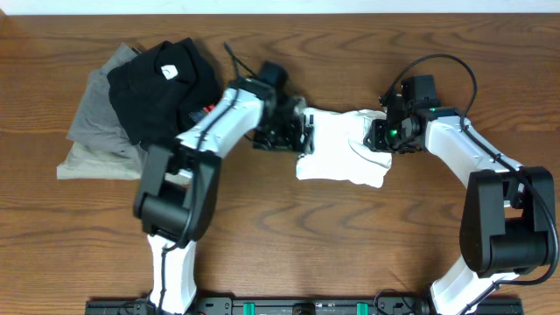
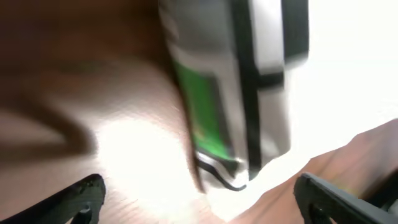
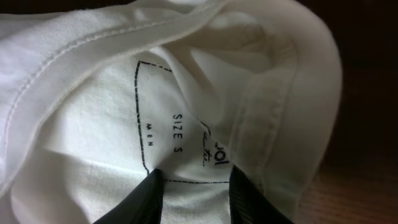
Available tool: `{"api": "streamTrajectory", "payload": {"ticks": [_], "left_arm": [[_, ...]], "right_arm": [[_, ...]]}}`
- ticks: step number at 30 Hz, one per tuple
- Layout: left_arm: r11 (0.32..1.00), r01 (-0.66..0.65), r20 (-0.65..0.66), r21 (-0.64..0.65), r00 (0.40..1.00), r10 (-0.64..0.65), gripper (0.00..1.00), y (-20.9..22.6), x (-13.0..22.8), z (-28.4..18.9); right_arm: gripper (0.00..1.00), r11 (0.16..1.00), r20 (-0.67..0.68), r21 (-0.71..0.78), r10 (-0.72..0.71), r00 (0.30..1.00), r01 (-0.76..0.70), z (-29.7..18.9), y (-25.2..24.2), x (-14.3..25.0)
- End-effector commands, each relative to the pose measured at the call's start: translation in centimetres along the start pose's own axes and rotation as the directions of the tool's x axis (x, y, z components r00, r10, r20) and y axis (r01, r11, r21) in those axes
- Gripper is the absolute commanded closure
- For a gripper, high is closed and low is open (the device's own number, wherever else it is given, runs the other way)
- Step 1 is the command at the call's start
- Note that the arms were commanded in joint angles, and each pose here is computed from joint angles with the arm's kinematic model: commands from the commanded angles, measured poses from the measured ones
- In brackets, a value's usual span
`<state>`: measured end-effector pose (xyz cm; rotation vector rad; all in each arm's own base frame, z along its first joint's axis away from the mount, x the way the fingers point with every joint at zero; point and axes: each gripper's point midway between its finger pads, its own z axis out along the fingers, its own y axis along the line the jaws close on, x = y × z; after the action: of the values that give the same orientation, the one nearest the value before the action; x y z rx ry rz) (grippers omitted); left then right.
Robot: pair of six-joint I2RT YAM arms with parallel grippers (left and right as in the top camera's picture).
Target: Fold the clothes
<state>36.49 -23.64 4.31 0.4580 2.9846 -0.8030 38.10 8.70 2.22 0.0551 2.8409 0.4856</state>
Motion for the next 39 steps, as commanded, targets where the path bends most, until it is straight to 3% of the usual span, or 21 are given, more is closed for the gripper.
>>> {"api": "streamTrajectory", "payload": {"ticks": [1,7,14,18,23,26,28,30,35,39], "left_arm": [[0.997,0.028,0.104,0.076,0.994,-0.036,0.02,0.0,-2.2,-2.7],[0.972,-0.062,0.187,0.226,0.982,0.019,0.02,-1.6,-5.0,-1.5],[0.915,-0.044,0.1,0.4,0.995,0.004,0.02,-2.8,-4.1,2.0],[0.909,-0.014,0.052,0.417,0.999,-0.008,0.02,-3.6,-3.2,2.9],[0.905,-0.072,0.059,0.42,0.997,0.052,0.02,-5.7,-2.9,3.9],[0.916,-0.091,0.063,0.391,0.995,0.072,0.17,-6.3,-2.8,4.7],[0.926,-0.097,0.064,0.365,0.995,0.079,0.34,-6.2,-2.8,5.1],[0.926,-0.101,0.067,0.363,0.994,0.082,0.59,-6.2,-2.8,5.1],[0.926,-0.107,0.096,0.362,0.992,0.077,0.94,-6.0,-3.5,4.0],[0.925,-0.13,0.168,0.356,0.983,0.074,0.94,-5.8,-4.8,0.5]], "right_arm": [[0.66,0.999,0.002,0.04,0.02,1.0,-0.02,0.1,-0.8,-0.1],[0.66,0.999,0.004,0.039,0.019,1.0,-0.019,0.1,-0.8,-0.2],[0.66,0.999,0.004,0.035,0.019,1.0,-0.019,0.1,-0.7,-0.2],[0.67,1.0,0.006,0.023,0.016,1.0,-0.016,0.2,-0.5,-0.3],[0.67,1.0,0.01,-0.005,0.014,1.0,-0.013,0.2,0.0,-0.4],[0.67,1.0,0.01,-0.005,0.013,1.0,-0.013,0.2,0.0,-0.4],[0.68,1.0,0.009,-0.005,0.013,1.0,-0.013,0.2,0.0,-0.4],[0.69,1.0,0.007,-0.004,0.014,1.0,-0.014,0.2,0.0,-0.3],[0.71,1.0,0.015,-0.012,0.019,1.0,-0.019,-0.2,0.0,-0.5],[0.72,0.997,0.068,-0.064,0.038,0.997,-0.034,-2.6,0.2,-1.6]]}}
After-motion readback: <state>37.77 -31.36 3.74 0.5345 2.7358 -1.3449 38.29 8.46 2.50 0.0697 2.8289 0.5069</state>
